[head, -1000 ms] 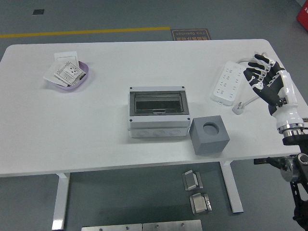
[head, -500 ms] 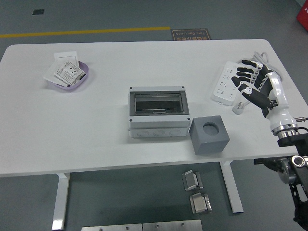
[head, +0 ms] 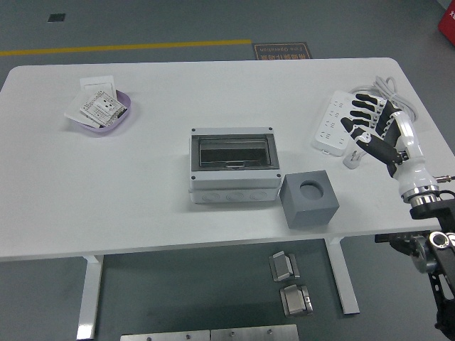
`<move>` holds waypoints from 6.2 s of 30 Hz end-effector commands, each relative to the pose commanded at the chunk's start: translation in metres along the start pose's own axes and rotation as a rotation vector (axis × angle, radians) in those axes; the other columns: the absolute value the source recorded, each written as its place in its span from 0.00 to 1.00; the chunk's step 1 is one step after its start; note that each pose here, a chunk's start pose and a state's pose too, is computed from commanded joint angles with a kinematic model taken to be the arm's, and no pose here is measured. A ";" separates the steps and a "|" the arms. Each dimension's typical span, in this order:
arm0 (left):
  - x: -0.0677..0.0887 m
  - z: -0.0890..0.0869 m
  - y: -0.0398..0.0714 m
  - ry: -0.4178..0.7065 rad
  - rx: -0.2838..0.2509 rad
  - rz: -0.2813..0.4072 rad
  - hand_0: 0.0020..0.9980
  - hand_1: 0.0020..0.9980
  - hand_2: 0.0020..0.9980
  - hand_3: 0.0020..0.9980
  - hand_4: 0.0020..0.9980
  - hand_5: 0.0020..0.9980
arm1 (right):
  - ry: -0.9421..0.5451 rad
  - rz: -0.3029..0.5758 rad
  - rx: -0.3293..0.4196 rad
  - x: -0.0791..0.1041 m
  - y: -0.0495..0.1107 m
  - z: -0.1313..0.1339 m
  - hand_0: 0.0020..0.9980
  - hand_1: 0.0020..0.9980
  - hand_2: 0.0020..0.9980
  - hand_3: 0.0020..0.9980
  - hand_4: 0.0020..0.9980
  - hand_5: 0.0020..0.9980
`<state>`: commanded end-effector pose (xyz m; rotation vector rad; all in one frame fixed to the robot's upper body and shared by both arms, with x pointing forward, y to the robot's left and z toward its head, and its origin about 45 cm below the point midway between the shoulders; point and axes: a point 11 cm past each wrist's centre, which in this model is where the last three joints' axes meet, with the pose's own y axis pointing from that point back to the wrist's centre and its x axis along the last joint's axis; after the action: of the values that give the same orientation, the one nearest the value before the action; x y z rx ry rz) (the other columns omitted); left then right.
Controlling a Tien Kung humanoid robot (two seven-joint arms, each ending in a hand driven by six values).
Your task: Pick up the cylinder from the cube,place it in the box,flap close box
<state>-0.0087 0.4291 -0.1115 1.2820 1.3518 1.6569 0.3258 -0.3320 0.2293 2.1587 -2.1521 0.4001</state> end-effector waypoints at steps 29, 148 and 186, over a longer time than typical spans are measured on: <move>0.010 0.010 0.002 -0.003 -0.014 0.014 0.64 0.62 0.57 0.60 0.67 0.28 | -0.053 -0.004 0.012 -0.002 -0.002 -0.005 0.68 0.70 0.75 0.76 0.92 0.33; 0.036 -0.019 0.000 0.047 0.054 0.073 0.64 0.62 0.57 0.60 0.67 0.28 | 0.045 0.079 0.023 0.036 -0.025 -0.019 0.76 0.70 0.70 0.74 0.84 0.40; 0.017 -0.015 -0.001 0.032 0.046 0.042 0.64 0.62 0.57 0.60 0.68 0.29 | -0.037 0.041 -0.009 0.017 -0.018 0.000 0.73 0.68 0.70 0.73 0.81 0.35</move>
<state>-0.0279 0.4397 -0.1074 1.3237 1.3985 1.6907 0.3432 -0.3478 0.2360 2.1367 -2.2161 0.3557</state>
